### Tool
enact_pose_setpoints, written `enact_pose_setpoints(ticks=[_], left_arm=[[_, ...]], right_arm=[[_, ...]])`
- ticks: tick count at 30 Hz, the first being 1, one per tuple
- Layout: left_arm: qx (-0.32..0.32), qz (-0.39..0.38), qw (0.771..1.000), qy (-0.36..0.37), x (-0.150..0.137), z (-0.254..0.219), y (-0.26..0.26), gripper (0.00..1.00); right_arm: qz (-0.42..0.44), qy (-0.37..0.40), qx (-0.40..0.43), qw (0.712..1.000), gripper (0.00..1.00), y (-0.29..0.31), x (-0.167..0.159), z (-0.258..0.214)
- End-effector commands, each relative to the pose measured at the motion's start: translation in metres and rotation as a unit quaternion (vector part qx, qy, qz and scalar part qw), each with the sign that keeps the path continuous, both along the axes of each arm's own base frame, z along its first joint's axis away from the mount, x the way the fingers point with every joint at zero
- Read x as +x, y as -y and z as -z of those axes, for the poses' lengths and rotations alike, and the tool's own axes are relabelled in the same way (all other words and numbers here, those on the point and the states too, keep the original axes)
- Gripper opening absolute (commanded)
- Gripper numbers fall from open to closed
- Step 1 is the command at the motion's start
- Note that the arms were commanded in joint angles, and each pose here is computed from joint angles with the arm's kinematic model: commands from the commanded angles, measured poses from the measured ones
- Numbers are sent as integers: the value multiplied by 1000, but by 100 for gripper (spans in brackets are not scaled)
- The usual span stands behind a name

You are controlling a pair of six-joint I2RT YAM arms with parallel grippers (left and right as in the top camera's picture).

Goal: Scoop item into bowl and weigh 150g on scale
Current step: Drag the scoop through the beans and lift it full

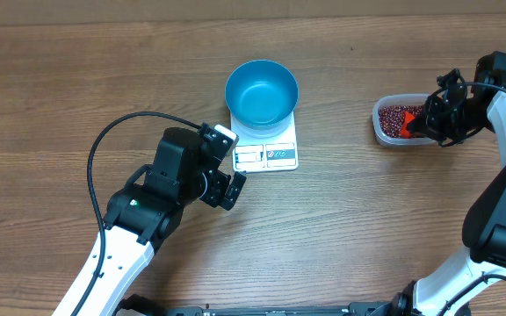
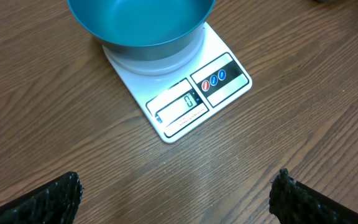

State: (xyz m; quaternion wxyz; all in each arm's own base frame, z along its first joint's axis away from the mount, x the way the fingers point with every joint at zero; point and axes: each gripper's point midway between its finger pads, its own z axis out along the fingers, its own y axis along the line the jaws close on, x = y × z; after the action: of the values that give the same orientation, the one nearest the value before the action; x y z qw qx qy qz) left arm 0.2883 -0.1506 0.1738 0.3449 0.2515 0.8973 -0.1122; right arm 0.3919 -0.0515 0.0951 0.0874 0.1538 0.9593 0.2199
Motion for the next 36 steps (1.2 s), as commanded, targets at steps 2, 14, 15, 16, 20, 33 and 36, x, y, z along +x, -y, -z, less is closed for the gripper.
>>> enact_pose_setpoints(ticks=[2,14,15,16,20,33,36], left_arm=[[3,-7,1000,-4,1,4,-2,100],[3,-7,1000,-4,1,4,-2,100],[3,-7,1000,-4,1,4,-2,100],[3,-7,1000,-5,1,4,-2,99],[3,-7,1000,-5,1,4,-2,100],[3,-7,1000,-5,1,4,-2,100],[3,-7,1000,-5,1,4,-2,99]], right_arm=[[44,-19,41,998,4,-10,3,4],[43,-17,41,998,4,-10,3,4],[44,-17,41,998,4,-9,3,4],[44,-17,41,998,4,-9,3,4],[51,-20,42,998,4,-4,1,6],[103,-18,79,991,4,23,-13,28],[114,-19,83,990,4,26,-13,27]])
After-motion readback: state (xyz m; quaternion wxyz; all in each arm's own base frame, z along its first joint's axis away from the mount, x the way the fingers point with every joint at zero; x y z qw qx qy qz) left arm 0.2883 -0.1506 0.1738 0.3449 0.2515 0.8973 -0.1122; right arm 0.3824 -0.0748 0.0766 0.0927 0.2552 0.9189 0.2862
